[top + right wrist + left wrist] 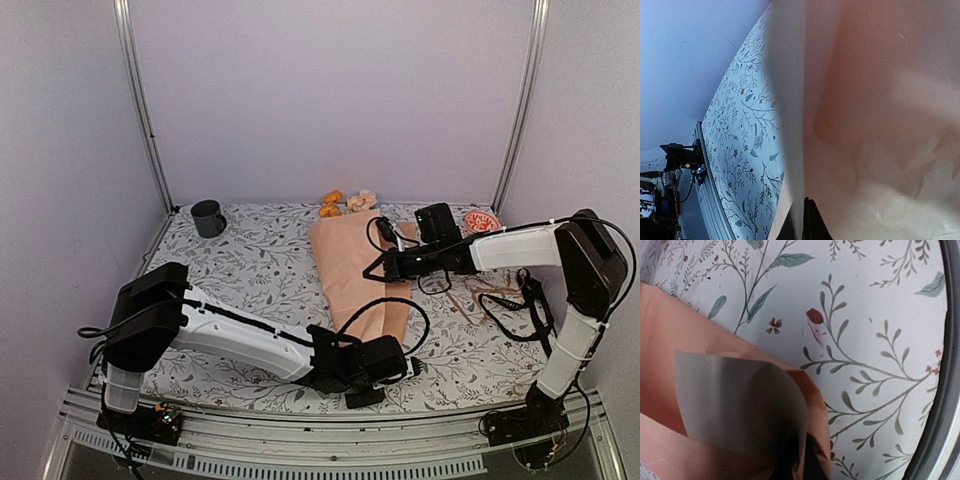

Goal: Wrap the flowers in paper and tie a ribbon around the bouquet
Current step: Press the fold line of the folded bouquet.

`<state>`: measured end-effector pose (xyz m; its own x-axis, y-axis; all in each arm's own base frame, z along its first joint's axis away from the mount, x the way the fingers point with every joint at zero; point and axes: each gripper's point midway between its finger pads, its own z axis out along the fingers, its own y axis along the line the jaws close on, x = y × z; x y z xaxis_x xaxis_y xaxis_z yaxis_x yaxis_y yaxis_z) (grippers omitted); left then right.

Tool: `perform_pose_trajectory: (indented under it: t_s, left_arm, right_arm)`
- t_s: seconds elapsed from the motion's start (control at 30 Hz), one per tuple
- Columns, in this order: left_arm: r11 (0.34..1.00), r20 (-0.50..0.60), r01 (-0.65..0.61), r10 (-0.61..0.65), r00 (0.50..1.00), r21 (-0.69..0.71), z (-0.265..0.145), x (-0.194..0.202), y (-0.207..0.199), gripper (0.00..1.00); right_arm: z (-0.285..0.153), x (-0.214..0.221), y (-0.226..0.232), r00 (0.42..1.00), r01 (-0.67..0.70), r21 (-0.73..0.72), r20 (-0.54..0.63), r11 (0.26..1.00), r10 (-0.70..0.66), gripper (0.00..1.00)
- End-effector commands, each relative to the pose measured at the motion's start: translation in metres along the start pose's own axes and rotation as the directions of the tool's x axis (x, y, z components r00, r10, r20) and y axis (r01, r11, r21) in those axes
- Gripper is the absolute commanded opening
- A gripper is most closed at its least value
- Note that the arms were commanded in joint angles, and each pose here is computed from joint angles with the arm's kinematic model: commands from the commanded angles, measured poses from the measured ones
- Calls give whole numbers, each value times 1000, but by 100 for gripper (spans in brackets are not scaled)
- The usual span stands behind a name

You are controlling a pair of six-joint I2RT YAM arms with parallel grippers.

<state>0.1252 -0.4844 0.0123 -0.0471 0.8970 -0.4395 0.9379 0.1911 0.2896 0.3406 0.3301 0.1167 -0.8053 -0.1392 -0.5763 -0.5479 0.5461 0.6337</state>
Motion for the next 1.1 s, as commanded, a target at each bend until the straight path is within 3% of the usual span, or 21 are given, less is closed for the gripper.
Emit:
perform_pose_trajectory:
  t_s: [0.0, 0.13, 0.33, 0.5, 0.57, 0.73, 0.8, 0.93, 1.07]
  left_arm:
    - [997, -155, -22, 33, 987, 75, 8, 46, -15, 3]
    - [997, -156, -39, 49, 987, 70, 10, 47, -13, 0]
    - [994, -195, -31, 50, 980, 101, 15, 64, -21, 0]
    - [996, -107, -3, 13, 994, 92, -1, 40, -11, 30]
    - [995, -48, 3, 2, 999, 101, -13, 23, -7, 46]
    - [987, 146, -29, 5, 989, 158, -61, -27, -2, 68]
    - [976, 225, -59, 10, 974, 210, -84, -46, -6, 73]
    - [934, 342, -142, 23, 939, 327, -115, -72, -23, 75]
    - [941, 388, -129, -2, 922, 312, -120, -92, -13, 72]
  right_arm:
    - [-7, 2, -23, 1000, -13, -8, 9, 1000, 13, 1]
    - [-8, 7, -37, 997, -70, -77, 8, 995, 70, 1]
    - [-19, -7, -22, 998, -28, -99, 49, 995, 33, 1]
    - [-13, -3, -29, 998, -45, -99, 39, 994, 49, 1]
    - [-7, 4, -36, 997, -65, -106, 24, 992, 68, 1]
    - [7, 14, -54, 993, -116, -94, 3, 989, 116, 1]
    - [13, 21, -63, 991, -133, -83, -9, 988, 133, 1]
    - [20, 31, -72, 986, -166, -82, -24, 983, 165, 1]
    - [22, 34, -74, 983, -182, -83, -30, 980, 180, 1]
